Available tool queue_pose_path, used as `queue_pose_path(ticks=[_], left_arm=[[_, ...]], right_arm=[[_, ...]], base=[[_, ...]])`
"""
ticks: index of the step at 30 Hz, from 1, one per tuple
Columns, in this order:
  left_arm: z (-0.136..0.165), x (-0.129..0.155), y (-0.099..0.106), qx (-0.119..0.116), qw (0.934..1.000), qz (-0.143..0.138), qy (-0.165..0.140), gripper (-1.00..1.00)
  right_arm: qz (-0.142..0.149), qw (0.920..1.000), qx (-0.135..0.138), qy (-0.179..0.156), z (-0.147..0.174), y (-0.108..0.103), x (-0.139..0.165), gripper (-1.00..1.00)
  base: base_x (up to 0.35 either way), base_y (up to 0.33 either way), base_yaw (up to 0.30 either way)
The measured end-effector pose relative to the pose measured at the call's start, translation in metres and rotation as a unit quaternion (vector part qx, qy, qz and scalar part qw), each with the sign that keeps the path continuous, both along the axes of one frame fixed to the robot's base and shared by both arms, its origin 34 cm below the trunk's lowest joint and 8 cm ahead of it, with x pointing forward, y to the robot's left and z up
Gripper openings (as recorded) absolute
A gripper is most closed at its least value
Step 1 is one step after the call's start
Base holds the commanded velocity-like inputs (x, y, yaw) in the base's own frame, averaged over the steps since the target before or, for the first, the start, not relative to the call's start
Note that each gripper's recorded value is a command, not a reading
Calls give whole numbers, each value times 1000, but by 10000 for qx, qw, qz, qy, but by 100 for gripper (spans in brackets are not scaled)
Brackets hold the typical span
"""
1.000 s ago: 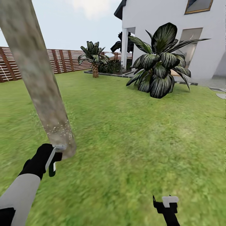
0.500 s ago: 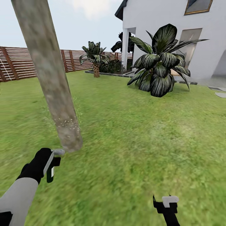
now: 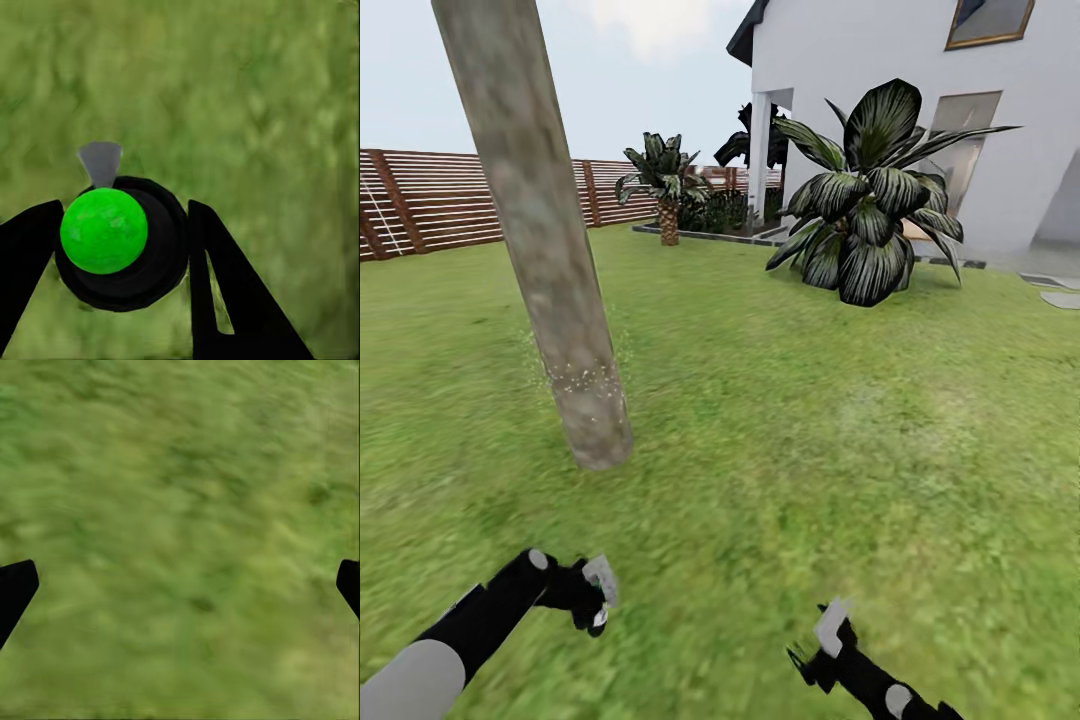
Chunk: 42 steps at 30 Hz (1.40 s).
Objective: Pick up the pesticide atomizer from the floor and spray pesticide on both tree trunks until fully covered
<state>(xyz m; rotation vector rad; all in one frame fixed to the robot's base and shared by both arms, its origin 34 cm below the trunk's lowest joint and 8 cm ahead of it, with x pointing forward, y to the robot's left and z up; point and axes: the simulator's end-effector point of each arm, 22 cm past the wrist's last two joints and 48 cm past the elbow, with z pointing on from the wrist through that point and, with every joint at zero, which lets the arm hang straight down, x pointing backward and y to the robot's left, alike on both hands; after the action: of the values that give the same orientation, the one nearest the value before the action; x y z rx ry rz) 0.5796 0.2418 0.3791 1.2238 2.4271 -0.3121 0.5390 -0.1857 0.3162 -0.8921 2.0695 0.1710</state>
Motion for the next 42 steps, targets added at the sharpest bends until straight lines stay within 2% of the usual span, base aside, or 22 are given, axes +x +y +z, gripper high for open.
queue_pose_path(ticks=[1,3,6,7,11,13,14,16,18,21,25,29,32,40,42], left_arm=[[-1,-12,-6,-29,9993,-342,170,-100],[0,-25,-15,-91,9969,-690,356,-100],[4,-25,-20,-129,9958,-831,372,-100],[4,-25,-22,-141,9954,-877,355,-100],[4,-25,-25,-115,9938,-1071,260,-100],[1,-28,-36,-67,9922,-1214,273,-100],[-1,-30,-42,-14,9910,-1305,279,-100],[-4,-32,-50,55,9894,-1424,289,-100],[-5,-33,-53,71,9888,-1465,284,-100],[-4,-33,-62,11,9884,-1493,271,-100],[-1,-34,-86,-142,9872,-1570,239,-100],[2,-35,-112,-311,9855,-1654,207,-100],[4,-36,-122,-372,9848,-1688,190,-100],[9,-37,-146,-534,9829,-1757,148,-100],[15,-37,-162,-720,9779,-1961,-20,-100]], right_arm=[[309,9993,84,213,1,11,-2,100],[827,9955,320,339,16,36,2,100],[1533,9851,673,400,39,69,-1,100],[1748,9811,767,323,50,80,2,100],[1861,9788,819,258,58,87,5,100],[2004,9759,847,166,67,95,8,100],[2226,9710,844,232,68,101,1,-100],[2536,9627,824,449,68,108,-10,-100],[2653,9599,800,427,78,111,0,-100],[2702,9585,827,378,84,118,5,-100],[2791,9553,948,229,97,139,9,-100],[2845,9531,1019,134,105,151,11,-100],[2884,9510,1106,110,110,164,10,-100],[2914,9496,1151,83,113,172,10,-100],[2911,9498,1146,80,113,172,10,-100]], base=[[-3,0,0],[-1,0,0],[0,0,0],[0,0,0],[0,0,0],[0,0,0],[0,0,0],[0,0,0],[0,0,0],[0,0,0],[0,0,0],[0,0,0],[0,0,0],[0,0,0],[0,0,0]])
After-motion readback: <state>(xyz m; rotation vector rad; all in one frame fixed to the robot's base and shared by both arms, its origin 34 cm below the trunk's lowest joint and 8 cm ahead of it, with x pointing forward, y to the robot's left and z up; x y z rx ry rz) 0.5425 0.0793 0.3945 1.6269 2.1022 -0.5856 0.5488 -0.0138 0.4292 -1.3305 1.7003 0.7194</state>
